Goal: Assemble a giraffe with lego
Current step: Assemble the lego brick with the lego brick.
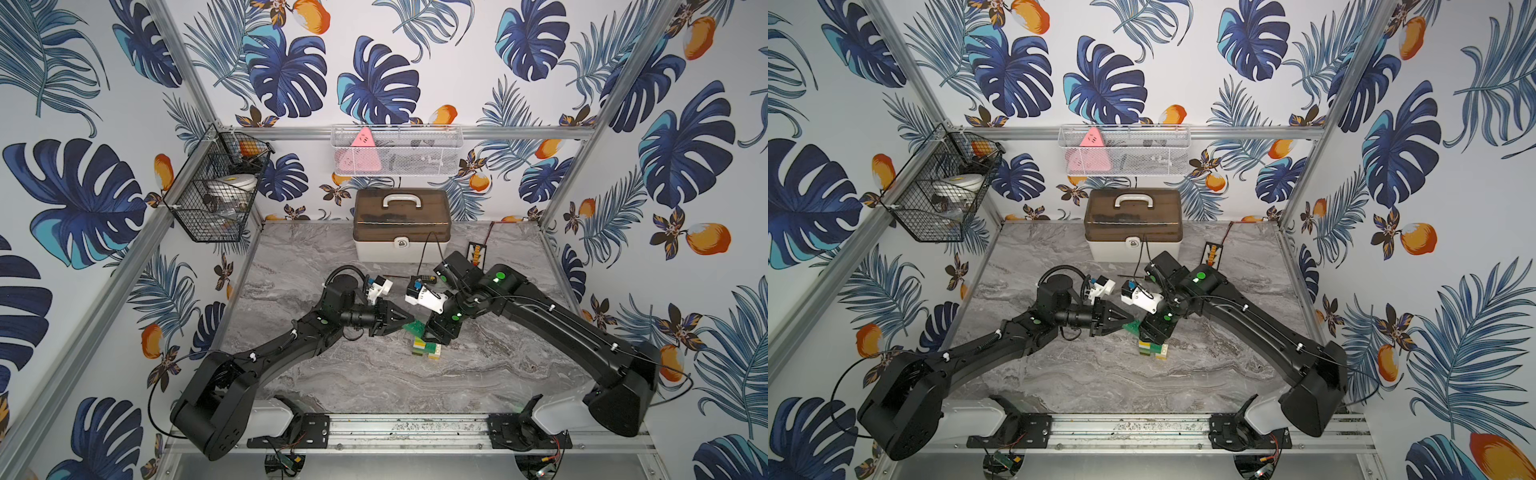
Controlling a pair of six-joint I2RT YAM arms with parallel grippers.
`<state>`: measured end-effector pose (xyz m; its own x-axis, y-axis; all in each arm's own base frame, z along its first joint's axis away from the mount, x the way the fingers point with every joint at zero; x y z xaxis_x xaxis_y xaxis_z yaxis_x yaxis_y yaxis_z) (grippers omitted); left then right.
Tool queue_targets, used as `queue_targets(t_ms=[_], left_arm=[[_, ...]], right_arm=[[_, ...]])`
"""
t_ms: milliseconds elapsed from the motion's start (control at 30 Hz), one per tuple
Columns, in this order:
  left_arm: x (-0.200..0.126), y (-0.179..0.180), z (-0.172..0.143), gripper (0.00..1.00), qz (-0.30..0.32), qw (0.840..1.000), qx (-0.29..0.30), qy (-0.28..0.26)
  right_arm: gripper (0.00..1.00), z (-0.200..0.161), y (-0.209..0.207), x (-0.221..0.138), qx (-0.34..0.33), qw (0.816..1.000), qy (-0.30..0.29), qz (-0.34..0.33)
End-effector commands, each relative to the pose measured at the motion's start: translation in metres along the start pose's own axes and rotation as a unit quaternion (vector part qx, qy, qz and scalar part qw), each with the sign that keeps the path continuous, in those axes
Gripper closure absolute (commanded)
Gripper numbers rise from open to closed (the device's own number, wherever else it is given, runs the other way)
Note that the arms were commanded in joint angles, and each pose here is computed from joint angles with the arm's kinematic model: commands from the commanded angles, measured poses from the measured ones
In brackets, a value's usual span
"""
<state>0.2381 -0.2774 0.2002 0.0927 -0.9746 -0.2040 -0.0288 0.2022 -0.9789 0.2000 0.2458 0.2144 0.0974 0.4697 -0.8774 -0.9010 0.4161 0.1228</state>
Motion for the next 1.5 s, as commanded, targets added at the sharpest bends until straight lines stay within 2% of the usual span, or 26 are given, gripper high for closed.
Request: queue_targets(t_ms=[0, 167, 233, 300, 433, 600, 800, 1200, 1467], left_arm=[[0.002, -0.014, 0.009, 1.0, -0.048, 0.999, 0.017, -0.017], [0.004, -0.007, 0.02, 1.0, -0.11, 0.993, 0.001, -0.052], [0.003, -0.004, 0.024, 1.0, -0.13, 0.989, -0.005, -0.066], [0.003, -0.001, 0.026, 1.0, -0.145, 0.986, -0.013, -0.076], [0.004, 0.004, 0.022, 1.0, -0.152, 0.985, -0.014, -0.081], [0.002, 0.007, 0.018, 1.0, -0.139, 0.986, -0.011, -0.089], [0.005, 0.014, 0.011, 1.0, -0.124, 0.989, -0.017, -0.078], [0.008, 0.029, 0.004, 1.0, -0.115, 0.99, -0.033, -0.073], [0.01, 0.038, 0.005, 1.0, -0.122, 0.988, -0.049, -0.075]], right_arm=[[0.19, 0.008, 0.001, -0.016, 0.091, 0.992, -0.078, 0.026], [0.16, 0.001, -0.006, -0.019, 0.253, 0.952, -0.163, 0.053], [0.16, 0.002, -0.01, -0.015, 0.296, 0.936, -0.183, 0.056], [0.16, 0.002, -0.009, -0.009, 0.32, 0.927, -0.183, 0.071], [0.16, -0.007, -0.01, 0.003, 0.348, 0.926, -0.132, 0.068], [0.16, -0.012, -0.012, 0.015, 0.373, 0.917, -0.121, 0.072], [0.16, -0.02, -0.016, 0.025, 0.384, 0.918, -0.08, 0.063], [0.17, -0.017, -0.02, 0.021, 0.385, 0.917, -0.088, 0.056], [0.19, -0.025, -0.019, 0.027, 0.391, 0.916, -0.07, 0.054]])
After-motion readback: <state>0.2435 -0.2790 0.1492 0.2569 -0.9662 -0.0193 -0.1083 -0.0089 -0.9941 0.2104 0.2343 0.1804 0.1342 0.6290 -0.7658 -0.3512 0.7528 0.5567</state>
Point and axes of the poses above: each gripper's point midway between its finger pads, its own x axis out along the fingers, its own y axis along the line the jaws close on, z = x × y, the point moved 1 cm from there along -x, back along the fingers, and after that the axes turned 3 degrees about -x, right-handed, at the moved point
